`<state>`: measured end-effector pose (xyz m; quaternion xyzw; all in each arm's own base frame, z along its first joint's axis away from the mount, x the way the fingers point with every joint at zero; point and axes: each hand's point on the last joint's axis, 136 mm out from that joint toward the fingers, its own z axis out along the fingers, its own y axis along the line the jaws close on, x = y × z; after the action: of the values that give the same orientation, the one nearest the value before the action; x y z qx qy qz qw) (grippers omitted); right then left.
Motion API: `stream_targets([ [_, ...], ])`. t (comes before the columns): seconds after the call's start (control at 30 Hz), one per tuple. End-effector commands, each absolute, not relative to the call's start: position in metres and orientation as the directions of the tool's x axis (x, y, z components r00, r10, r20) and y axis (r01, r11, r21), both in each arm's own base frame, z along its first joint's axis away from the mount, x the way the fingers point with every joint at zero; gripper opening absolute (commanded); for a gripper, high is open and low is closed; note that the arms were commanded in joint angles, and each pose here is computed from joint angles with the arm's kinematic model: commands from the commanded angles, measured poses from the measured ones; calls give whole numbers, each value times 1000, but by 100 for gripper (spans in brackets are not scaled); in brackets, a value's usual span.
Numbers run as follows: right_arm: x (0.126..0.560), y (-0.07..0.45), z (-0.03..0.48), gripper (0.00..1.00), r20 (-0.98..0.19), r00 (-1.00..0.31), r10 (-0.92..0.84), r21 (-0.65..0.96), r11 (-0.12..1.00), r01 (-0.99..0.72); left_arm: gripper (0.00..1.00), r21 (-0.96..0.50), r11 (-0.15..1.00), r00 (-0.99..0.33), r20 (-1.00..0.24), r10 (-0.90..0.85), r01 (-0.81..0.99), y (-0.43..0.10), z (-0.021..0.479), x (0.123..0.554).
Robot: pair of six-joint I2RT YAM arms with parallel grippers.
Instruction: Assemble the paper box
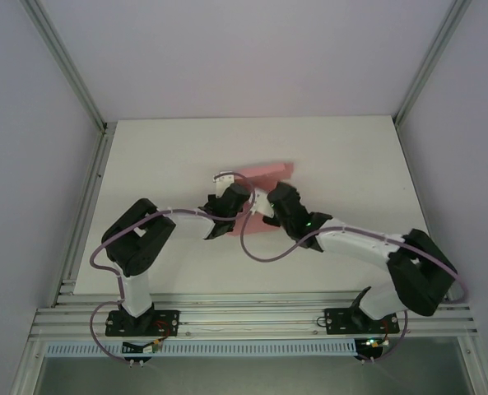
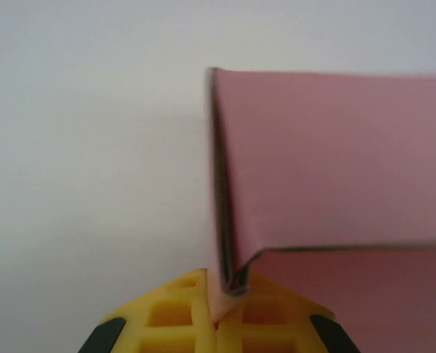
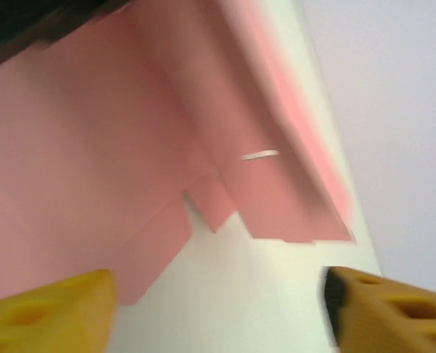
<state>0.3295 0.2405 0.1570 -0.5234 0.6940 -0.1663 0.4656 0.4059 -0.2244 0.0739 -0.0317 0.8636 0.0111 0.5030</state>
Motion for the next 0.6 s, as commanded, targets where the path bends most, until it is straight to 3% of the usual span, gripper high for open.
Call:
stream_targets([
  [0.0,330,250,275,90,-817,41,-575,-520,705,-483,0,0,1000,-523,-852,-13,-25,-227,63,394],
  [0.03,323,246,290,99,-855,40,-518,-468,734,-492,0,-14,1000,-523,-852,-21,-18,-227,65,393],
  [0.07,315,241,306,100,-892,36,-452,-406,762,-504,0,-37,999,-531,-847,-28,7,-229,68,393],
  [0.27,296,165,360,100,-993,-43,-110,-86,925,-371,0,-285,945,-534,-830,-158,163,-243,105,390],
  [0.43,304,92,345,100,-945,-302,125,187,964,-187,0,-504,718,-534,-817,-217,480,-270,159,365],
  [0.57,329,63,304,100,-846,-477,237,314,946,-87,0,-531,527,-519,-834,-186,664,-290,193,332],
])
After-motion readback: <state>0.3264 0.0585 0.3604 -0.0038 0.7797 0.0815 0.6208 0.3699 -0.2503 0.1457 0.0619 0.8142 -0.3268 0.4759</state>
